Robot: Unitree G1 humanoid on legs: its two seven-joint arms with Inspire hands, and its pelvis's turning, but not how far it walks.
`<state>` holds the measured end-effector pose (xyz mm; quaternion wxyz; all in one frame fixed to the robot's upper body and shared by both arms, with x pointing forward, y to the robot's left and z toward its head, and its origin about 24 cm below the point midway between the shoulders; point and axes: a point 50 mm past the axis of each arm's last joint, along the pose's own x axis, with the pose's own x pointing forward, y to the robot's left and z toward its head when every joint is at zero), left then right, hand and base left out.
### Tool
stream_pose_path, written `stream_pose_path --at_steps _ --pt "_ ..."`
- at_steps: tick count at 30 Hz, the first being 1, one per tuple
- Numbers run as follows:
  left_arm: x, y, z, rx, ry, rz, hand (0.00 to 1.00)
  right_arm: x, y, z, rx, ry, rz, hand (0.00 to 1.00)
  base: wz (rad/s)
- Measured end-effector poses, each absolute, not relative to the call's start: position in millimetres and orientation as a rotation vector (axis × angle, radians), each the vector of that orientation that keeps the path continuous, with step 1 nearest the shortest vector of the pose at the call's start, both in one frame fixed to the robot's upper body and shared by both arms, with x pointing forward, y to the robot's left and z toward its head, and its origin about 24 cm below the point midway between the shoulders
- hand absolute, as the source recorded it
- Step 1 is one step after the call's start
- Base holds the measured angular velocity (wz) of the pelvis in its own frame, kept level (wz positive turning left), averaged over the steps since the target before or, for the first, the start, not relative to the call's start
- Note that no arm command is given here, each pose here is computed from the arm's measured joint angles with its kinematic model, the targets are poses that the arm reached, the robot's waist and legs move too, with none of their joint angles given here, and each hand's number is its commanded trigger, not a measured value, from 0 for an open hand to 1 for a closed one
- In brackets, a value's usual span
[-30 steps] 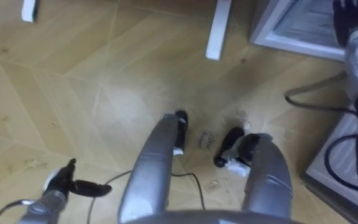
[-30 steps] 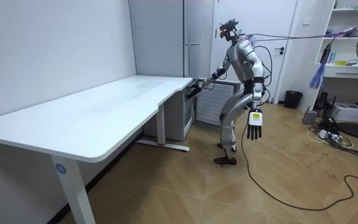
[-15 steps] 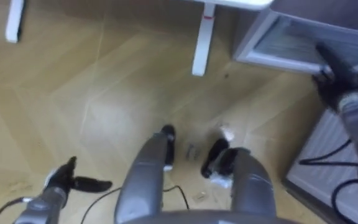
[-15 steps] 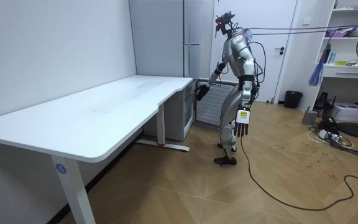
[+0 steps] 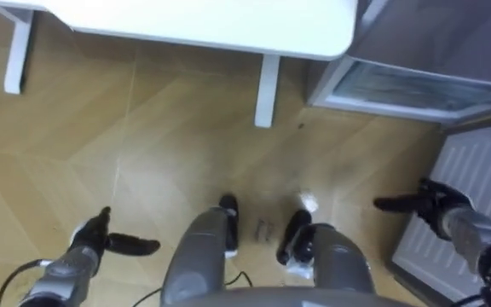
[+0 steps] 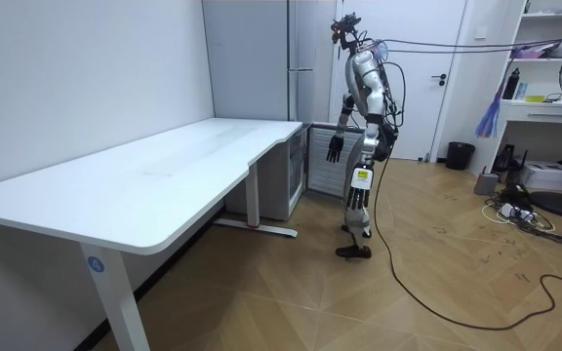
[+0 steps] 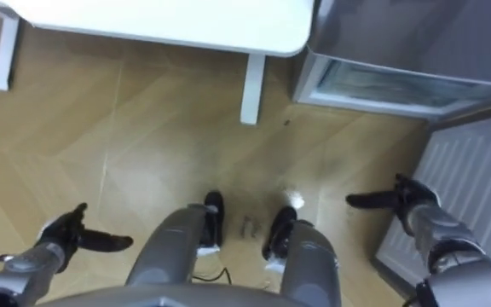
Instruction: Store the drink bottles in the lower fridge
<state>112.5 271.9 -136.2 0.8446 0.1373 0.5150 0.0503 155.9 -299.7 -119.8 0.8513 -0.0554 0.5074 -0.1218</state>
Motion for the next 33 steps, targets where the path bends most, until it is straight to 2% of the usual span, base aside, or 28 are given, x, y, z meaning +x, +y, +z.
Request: stream_pose_path --at_steps 10,17,27,33 --pt "87.7 249.0 -151.0 0.216 1.139 0.127 0.00 83.3 -265.6 -153.9 0.006 1.225 -0.234 0.00 -0.04" --pt "68.4 250.0 -154.5 0.140 1.169 0.222 0.00 33.8 -259.3 -163.2 0.191 1.318 -0.382 0.00 0.03" --pt "26.2 256.5 -158.8 0.163 1.310 0.259 0.00 29.2 -252.4 -165.4 0.218 1.370 -0.339 0.00 -0.05" --pt "-11.4 258.4 -162.7 0.239 1.493 0.245 0.00 29.1 -247.2 -167.0 0.227 1.379 -0.311 0.00 -0.04"
